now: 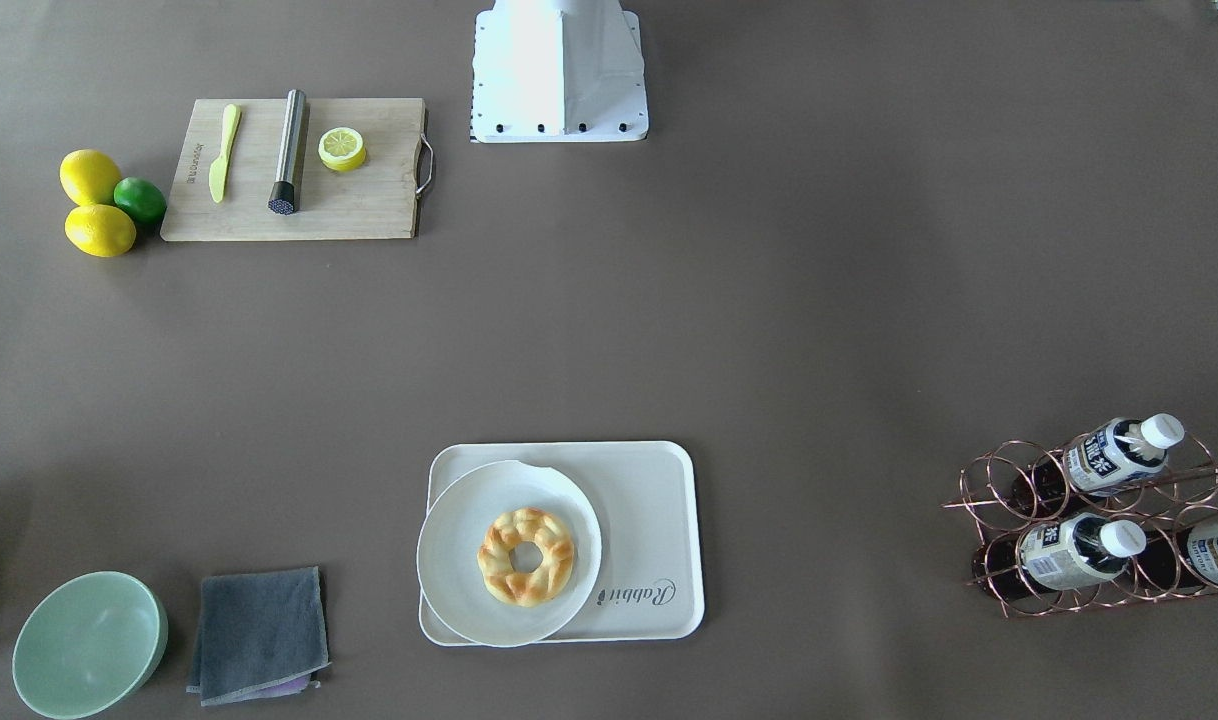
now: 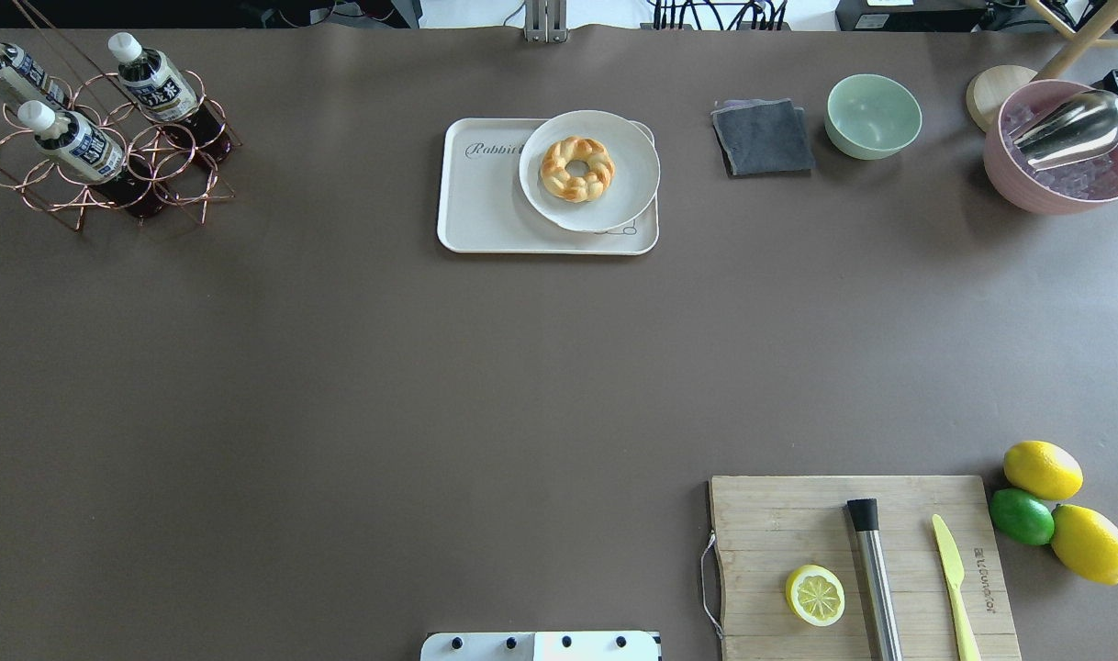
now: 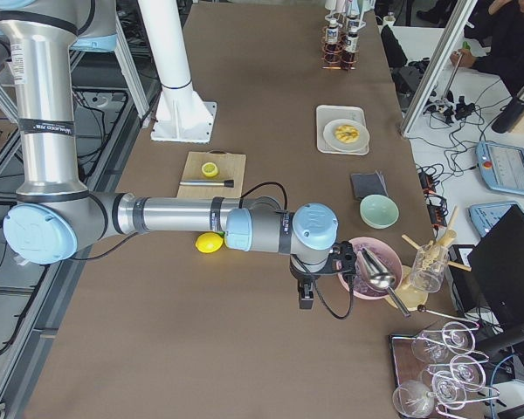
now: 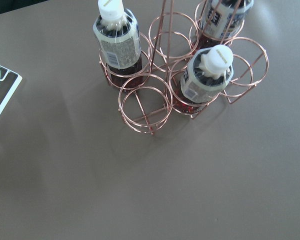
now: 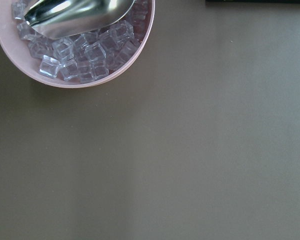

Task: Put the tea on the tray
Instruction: 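Move the left gripper over the copper rack above a tea bottle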

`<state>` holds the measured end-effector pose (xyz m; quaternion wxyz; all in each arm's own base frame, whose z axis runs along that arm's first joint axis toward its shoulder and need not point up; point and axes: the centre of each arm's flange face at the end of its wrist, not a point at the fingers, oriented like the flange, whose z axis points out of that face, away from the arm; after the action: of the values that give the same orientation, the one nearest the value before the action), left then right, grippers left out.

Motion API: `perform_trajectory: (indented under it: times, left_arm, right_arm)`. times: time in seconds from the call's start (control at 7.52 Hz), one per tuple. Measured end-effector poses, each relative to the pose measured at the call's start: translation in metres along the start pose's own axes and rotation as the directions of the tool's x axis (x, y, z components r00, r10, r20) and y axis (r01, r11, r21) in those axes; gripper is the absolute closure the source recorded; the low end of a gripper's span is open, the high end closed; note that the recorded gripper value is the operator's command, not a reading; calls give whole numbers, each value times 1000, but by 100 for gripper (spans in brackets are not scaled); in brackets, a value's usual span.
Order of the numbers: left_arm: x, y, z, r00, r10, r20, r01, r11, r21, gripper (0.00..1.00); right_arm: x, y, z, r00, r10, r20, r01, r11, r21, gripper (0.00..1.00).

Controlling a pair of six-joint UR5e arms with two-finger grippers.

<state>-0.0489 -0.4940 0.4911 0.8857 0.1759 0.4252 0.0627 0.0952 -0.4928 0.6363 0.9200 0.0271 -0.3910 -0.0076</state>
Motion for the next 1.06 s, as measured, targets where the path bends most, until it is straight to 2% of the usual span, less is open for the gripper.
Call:
perform_trajectory:
  times: [0.27,0.53,1.06]
  left_arm:
    - [1,-3,1,999,-42,-11,42,999,33,2]
    - [-2,-2,4,996,-89,-21,89,995,34,2]
    - [33,-4,1,991,-78,-112,89,991,97,2]
  right_arm:
    - [1,0,-2,1000,1,-1,-1,1000,4,0]
    - [2,0,-4,1000,5,-1,-5,1000,7,0]
    - [5,1,-4,1000,8,-3,-8,1000,7,0]
